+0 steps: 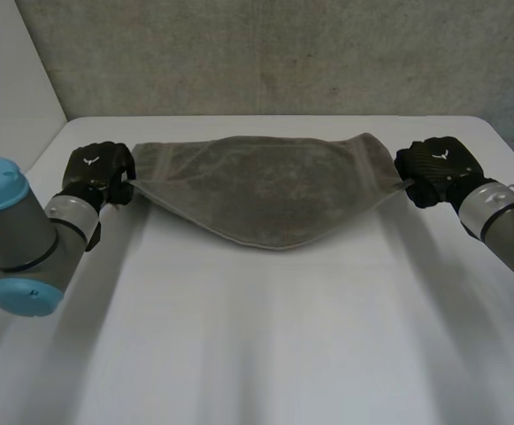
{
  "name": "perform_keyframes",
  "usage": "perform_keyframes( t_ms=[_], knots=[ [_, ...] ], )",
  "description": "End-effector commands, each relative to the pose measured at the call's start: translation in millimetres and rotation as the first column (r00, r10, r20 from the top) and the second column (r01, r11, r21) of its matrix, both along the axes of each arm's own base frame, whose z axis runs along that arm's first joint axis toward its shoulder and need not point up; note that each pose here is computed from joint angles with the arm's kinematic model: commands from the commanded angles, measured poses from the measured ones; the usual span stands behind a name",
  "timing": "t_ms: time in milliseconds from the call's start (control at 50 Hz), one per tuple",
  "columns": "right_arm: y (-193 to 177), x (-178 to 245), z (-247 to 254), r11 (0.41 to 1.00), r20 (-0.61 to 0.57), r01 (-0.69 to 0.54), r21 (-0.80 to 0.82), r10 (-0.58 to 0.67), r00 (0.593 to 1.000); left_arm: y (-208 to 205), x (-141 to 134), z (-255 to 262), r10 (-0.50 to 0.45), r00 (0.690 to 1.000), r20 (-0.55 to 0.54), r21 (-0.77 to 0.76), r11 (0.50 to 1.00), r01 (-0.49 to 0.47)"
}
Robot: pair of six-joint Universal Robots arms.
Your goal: Fold the towel.
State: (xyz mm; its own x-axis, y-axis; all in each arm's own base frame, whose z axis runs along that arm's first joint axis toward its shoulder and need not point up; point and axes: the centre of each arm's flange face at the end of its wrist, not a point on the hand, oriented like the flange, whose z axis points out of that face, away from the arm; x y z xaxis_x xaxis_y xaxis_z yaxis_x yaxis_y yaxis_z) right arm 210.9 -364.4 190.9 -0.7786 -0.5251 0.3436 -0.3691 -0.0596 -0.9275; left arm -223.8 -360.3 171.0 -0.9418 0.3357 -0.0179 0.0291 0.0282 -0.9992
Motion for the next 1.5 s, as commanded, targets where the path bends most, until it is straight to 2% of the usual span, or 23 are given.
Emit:
perform_keyframes(
  t_ms=[20, 40, 80, 180, 360, 460, 580, 680, 900, 1100, 1200, 1320, 1360, 1420, 1500],
  knots=[
    [23.2, -19.7, 48.3, 0.998, -0.004, 0.046, -0.039, -0.046, 0.999, 29.3, 12.6, 50.0, 0.015, 1.000, 0.013, -0.070, 0.997, -0.014],
    [23.3, -19.8, 48.4, 0.998, -0.004, 0.046, -0.039, -0.046, 0.999, 29.4, 12.6, 50.1, 0.015, 1.000, 0.013, -0.071, 0.997, -0.014],
    [41.3, -26.4, 84.9, 0.996, 0.000, 0.057, -0.071, -0.057, 0.998, 38.1, 14.0, 61.8, 0.013, 1.000, 0.016, -0.089, 0.996, -0.011],
    [57.2, -46.6, 123.3, 0.991, 0.003, 0.095, -0.090, -0.095, 0.995, 72.5, 15.2, 106.6, -0.062, 0.998, 0.009, -0.182, 0.981, 0.063],
    [53.9, -62.5, 138.4, 0.996, 0.011, 0.066, -0.061, -0.065, 0.998, 78.5, 17.1, 110.4, -0.115, 0.993, 0.019, -0.191, 0.975, 0.117],
    [27.8, -63.1, 106.2, 0.999, -0.045, 0.050, 0.001, -0.050, 0.998, 64.0, 14.8, 90.2, -0.119, 0.993, 0.025, -0.136, 0.983, 0.121],
    [1.1, -62.3, 80.7, 0.998, -0.082, 0.057, 0.039, -0.053, 0.995, 23.0, 10.3, 45.1, -0.116, 0.993, 0.031, -0.025, 0.993, 0.117],
    [-26.5, -38.3, 42.5, 0.994, -0.115, 0.054, 0.090, -0.044, 0.992, -11.0, 5.1, 11.3, -0.117, 0.992, 0.040, 0.044, 0.992, 0.115],
    [-65.2, -31.2, -1.7, 0.992, -0.136, 0.091, 0.093, -0.078, 0.988, -40.9, -2.4, -19.3, -0.129, 0.988, 0.085, 0.118, 0.986, 0.118],
    [-79.5, -18.0, -25.5, 0.991, -0.148, 0.099, 0.087, -0.086, 0.985, -56.4, -8.4, -34.9, -0.132, 0.986, 0.105, 0.119, 0.986, 0.120],
    [-84.1, -14.9, -25.9, 0.992, -0.142, 0.114, 0.054, -0.106, 0.984, -60.1, -9.7, -35.3, -0.127, 0.986, 0.104, 0.110, 0.987, 0.115],
    [-80.9, -12.4, -2.8, 0.986, -0.110, 0.168, 0.005, -0.166, 0.980, -61.3, -5.1, -25.6, -0.071, 0.992, 0.106, 0.092, 0.994, 0.062],
    [-71.3, -13.1, 14.7, 0.985, -0.060, 0.175, 0.014, -0.174, 0.983, -60.1, -5.3, -17.9, -0.068, 0.992, 0.104, 0.079, 0.995, 0.060],
    [-65.1, -13.5, 21.1, 0.984, -0.043, 0.175, 0.021, -0.174, 0.984, -55.9, -3.8, -2.4, -0.064, 0.993, 0.098, 0.055, 0.997, 0.059],
    [-39.3, -16.6, 48.0, 0.984, -0.017, 0.180, 0.015, -0.180, 0.984, -40.4, -1.8, 22.0, -0.063, 0.994, 0.092, 0.030, 0.998, 0.060]
  ],
)
